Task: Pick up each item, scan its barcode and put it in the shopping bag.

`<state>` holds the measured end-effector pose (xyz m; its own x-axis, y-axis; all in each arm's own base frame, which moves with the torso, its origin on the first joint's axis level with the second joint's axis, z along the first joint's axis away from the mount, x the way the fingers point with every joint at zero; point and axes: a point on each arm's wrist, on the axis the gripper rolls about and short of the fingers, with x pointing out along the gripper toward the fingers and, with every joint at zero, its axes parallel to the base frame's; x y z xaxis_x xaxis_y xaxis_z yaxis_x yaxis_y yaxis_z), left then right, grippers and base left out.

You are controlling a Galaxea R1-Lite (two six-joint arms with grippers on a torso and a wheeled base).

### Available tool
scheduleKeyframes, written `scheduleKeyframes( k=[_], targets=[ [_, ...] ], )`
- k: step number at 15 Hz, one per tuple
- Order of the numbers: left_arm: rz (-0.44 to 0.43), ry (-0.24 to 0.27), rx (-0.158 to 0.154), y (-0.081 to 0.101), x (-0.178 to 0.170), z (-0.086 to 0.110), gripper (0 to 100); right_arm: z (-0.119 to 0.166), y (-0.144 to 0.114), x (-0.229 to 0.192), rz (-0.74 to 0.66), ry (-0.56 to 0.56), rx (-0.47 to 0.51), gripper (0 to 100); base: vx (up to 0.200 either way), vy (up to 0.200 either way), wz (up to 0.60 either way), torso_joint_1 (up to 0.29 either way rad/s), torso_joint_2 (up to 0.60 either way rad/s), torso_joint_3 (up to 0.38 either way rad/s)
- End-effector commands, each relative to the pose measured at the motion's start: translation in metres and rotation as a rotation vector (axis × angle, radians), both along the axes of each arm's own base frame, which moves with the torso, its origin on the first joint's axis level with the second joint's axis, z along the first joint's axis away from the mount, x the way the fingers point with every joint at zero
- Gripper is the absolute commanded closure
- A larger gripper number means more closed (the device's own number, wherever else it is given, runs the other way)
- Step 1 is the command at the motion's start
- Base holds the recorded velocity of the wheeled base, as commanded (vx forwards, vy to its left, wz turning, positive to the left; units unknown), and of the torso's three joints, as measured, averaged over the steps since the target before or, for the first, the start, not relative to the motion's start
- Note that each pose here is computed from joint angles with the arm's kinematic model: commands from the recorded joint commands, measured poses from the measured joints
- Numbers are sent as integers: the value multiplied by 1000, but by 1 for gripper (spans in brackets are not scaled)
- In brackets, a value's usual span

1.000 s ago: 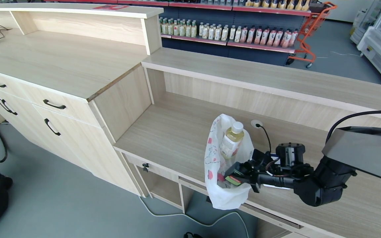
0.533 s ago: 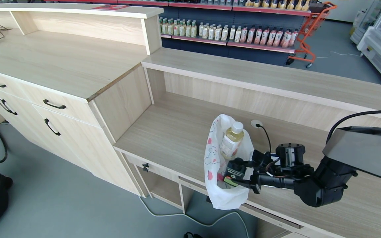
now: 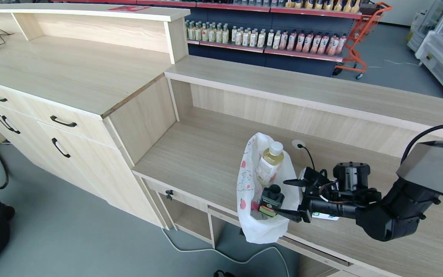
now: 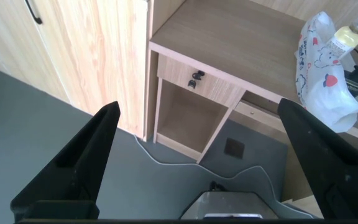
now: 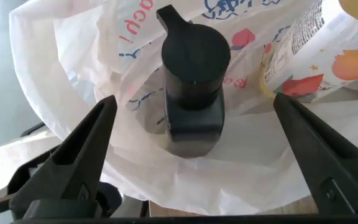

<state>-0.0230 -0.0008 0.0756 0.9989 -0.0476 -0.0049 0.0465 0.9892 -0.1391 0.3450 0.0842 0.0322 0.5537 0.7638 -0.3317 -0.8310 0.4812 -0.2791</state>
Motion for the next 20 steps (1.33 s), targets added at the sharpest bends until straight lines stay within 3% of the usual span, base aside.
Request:
scheduleKeyframes(
  k=[1, 6, 9, 11, 14, 16, 20],
  targets=[
    [0, 0, 0, 0, 0, 0, 0, 45, -20, -23, -57, -31, 35, 0, 0, 0, 0, 0, 0, 0],
    [0, 0, 0, 0, 0, 0, 0, 110, -69, -83, -213, -127, 69, 0, 0, 0, 0, 0, 0, 0],
    [0, 0, 0, 0, 0, 0, 0, 136, -93, -111, -369, -168, 29, 0, 0, 0, 0, 0, 0, 0],
    [0, 0, 0, 0, 0, 0, 0, 155, -101, -131, -538, -197, -37, 0, 0, 0, -600, 5, 0, 5],
    [0, 0, 0, 0, 0, 0, 0, 178, -101, -158, -698, -221, 32, 0, 0, 0, -600, 1, 4, 2],
    [0, -2, 0, 0, 0, 0, 0, 178, -107, -176, -800, -215, 40, 0, 0, 0, -600, 7, 2, 0],
    [0, 0, 0, 0, 0, 0, 0, 151, -109, -223, -920, -176, 26, 0, 0, 0, -600, 2, 0, 1]
  ],
)
